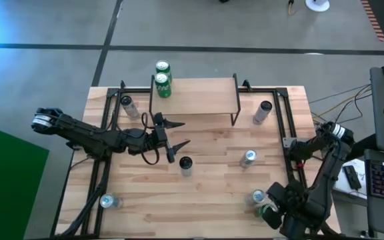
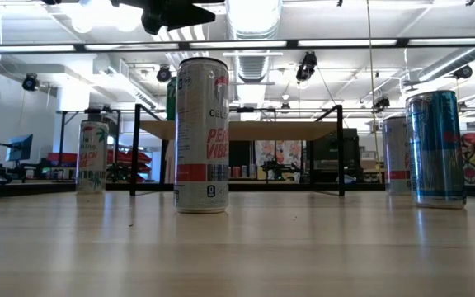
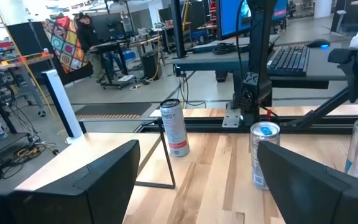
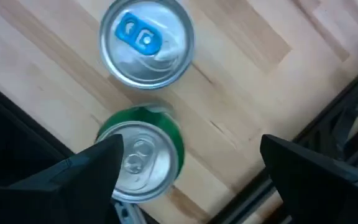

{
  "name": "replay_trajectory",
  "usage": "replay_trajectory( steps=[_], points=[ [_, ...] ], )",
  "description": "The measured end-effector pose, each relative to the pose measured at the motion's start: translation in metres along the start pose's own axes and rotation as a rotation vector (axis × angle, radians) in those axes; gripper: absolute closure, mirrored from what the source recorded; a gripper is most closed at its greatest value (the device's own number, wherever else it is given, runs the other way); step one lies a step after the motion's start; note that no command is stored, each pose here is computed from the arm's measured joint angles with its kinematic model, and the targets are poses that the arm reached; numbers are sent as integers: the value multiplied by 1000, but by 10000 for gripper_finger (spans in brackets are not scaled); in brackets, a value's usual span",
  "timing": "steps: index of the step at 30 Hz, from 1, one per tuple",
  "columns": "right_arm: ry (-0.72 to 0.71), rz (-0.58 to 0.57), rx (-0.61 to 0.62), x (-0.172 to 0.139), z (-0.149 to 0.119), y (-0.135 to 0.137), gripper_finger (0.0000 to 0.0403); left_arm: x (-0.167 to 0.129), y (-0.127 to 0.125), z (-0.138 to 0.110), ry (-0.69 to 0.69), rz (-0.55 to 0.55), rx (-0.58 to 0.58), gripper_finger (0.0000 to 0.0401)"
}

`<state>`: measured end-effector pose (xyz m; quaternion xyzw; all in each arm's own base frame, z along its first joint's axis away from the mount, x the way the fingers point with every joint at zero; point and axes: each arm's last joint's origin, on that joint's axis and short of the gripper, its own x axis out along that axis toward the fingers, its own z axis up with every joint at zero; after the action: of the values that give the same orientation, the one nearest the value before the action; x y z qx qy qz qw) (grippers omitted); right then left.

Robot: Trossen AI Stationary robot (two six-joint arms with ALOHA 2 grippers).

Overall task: Place canned beverage on shelf
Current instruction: Put the top left white soda can on the shelf

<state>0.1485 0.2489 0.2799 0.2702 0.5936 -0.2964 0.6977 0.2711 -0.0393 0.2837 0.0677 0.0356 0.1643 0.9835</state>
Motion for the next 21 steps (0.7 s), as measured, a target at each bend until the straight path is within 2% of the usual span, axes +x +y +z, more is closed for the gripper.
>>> replay_trajectory(
  steps=[7,15,21],
  points=[
    [13,127,4,0,-4,12,31,0,0,0,-1,0,-4,91],
    [14,112,23,10,-9,21,31,0,0,0,0,0,-1,90],
    [42,54,10,27,-16,30,31,0,0,-1,8,-1,8,90]
  ],
)
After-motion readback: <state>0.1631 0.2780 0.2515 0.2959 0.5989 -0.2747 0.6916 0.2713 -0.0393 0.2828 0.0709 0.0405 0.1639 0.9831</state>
